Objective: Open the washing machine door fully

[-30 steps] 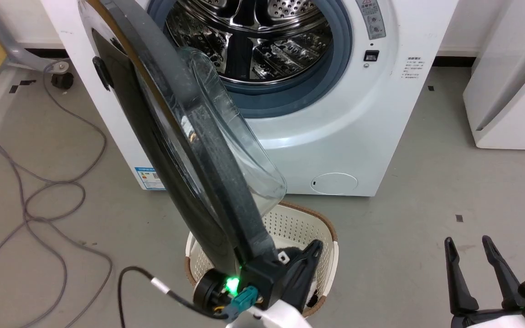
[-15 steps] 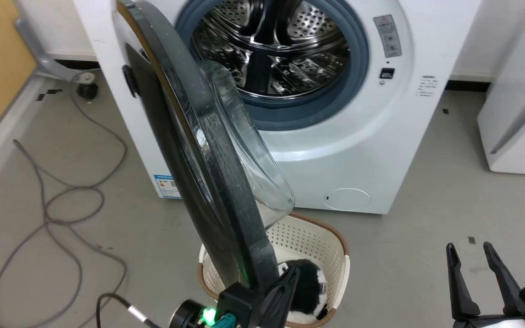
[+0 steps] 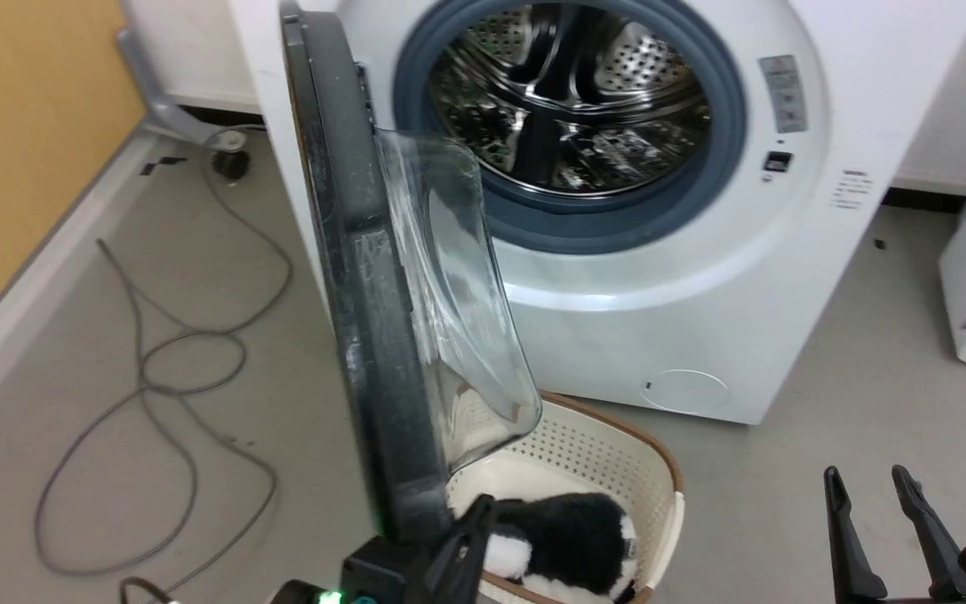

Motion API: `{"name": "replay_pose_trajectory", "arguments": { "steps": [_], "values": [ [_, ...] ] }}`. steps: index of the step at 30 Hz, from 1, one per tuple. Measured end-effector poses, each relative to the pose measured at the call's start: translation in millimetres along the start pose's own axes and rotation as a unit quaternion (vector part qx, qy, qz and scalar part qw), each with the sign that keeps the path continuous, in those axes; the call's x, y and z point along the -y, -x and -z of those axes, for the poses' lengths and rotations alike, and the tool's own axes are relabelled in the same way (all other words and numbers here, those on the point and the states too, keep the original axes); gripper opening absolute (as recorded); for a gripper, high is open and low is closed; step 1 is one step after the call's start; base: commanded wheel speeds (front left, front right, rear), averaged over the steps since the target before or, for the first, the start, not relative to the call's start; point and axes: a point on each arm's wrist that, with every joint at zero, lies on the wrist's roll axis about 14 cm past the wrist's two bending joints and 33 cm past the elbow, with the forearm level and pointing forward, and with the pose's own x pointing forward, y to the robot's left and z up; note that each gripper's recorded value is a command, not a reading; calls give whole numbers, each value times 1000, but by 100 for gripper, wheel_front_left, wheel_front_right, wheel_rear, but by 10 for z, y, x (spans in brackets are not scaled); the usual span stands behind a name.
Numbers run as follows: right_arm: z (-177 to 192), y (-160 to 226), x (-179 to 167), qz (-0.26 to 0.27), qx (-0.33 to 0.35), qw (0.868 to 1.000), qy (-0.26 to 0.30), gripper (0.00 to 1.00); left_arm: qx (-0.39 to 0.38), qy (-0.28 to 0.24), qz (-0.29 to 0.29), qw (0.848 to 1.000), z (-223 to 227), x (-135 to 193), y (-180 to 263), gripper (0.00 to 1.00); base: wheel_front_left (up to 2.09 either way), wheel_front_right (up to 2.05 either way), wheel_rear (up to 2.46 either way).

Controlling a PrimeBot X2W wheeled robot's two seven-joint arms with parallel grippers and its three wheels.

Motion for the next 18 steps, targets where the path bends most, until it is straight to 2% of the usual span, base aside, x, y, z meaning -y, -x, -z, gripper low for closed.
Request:
{"name": "replay_pose_trajectory", "arguments": {
  "steps": [10, 18],
  "values": [
    [27, -126, -172, -29, -3, 1000, -3, 100, 55, -8, -116, 992, -265, -606, 154, 0, 0, 0, 0],
    [58, -161, -185, -32, -9, 999, -4, 100, 89, -37, -232, 968, -449, -1377, 325, 0, 0, 0, 0]
  ]
}}
